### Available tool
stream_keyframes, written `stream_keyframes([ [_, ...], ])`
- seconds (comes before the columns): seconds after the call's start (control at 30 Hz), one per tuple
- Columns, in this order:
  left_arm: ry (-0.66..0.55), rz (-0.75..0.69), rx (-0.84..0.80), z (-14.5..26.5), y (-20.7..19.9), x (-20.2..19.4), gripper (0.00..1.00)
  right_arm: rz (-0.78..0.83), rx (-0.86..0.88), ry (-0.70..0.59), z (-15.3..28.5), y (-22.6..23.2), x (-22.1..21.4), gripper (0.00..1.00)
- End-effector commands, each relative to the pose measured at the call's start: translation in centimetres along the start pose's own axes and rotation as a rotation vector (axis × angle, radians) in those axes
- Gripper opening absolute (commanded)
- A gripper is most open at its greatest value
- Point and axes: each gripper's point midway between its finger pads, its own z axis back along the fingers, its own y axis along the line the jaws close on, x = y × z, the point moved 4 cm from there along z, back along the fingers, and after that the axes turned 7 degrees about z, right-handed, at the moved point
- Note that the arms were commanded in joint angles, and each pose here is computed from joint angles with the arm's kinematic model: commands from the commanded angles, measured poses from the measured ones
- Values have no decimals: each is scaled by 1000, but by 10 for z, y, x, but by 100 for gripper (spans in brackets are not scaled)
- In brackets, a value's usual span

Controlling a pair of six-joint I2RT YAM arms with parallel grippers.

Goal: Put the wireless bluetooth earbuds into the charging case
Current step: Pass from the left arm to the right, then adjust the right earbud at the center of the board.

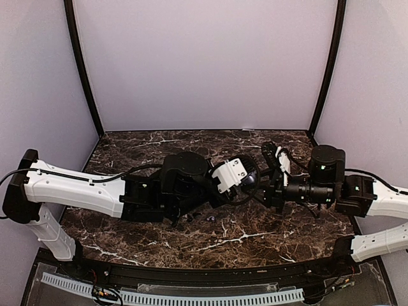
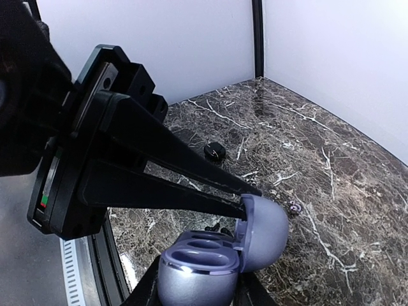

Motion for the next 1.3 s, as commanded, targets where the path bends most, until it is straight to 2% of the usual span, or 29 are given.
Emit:
stream_keyframes([
  [0.0, -25, 22, 1, 2, 1, 13, 0, 5, -8, -69, 3, 0, 20, 29],
  [0.13, -33, 23, -13, 4, 0, 13, 0, 10, -11, -76, 6, 0, 21, 21],
  [0.3, -36, 19, -23, 6, -1, 12, 2, 43, 14, -85, 10, 4, 21, 6],
  [0.37, -35, 19, -21, 7, 0, 12, 10, 51, 20, -92, 13, 5, 22, 2],
  [0.4, -37, 21, -23, 8, 0, 12, 19, 55, 24, -94, 13, 5, 22, 1],
  [0.47, -43, 27, -26, 10, 1, 14, 30, 56, 21, -93, 14, 5, 22, 0],
  [0.6, -60, 43, -29, 16, 5, 18, 42, 51, 8, -77, 13, 3, 18, 0],
  [0.83, -85, 72, -54, 37, 16, 24, 48, 48, -14, -79, 16, 1, 11, 0],
  [1.0, -114, 102, -131, 62, 19, 23, 52, 65, -20, -103, 21, 1, 7, 0],
  [1.17, -145, 227, -170, 91, 38, 18, 60, 126, -9, -230, 35, 6, 12, 0],
  [1.27, -60, 401, -147, 86, 70, -13, 60, 163, 8, -287, 43, 10, 13, 0],
])
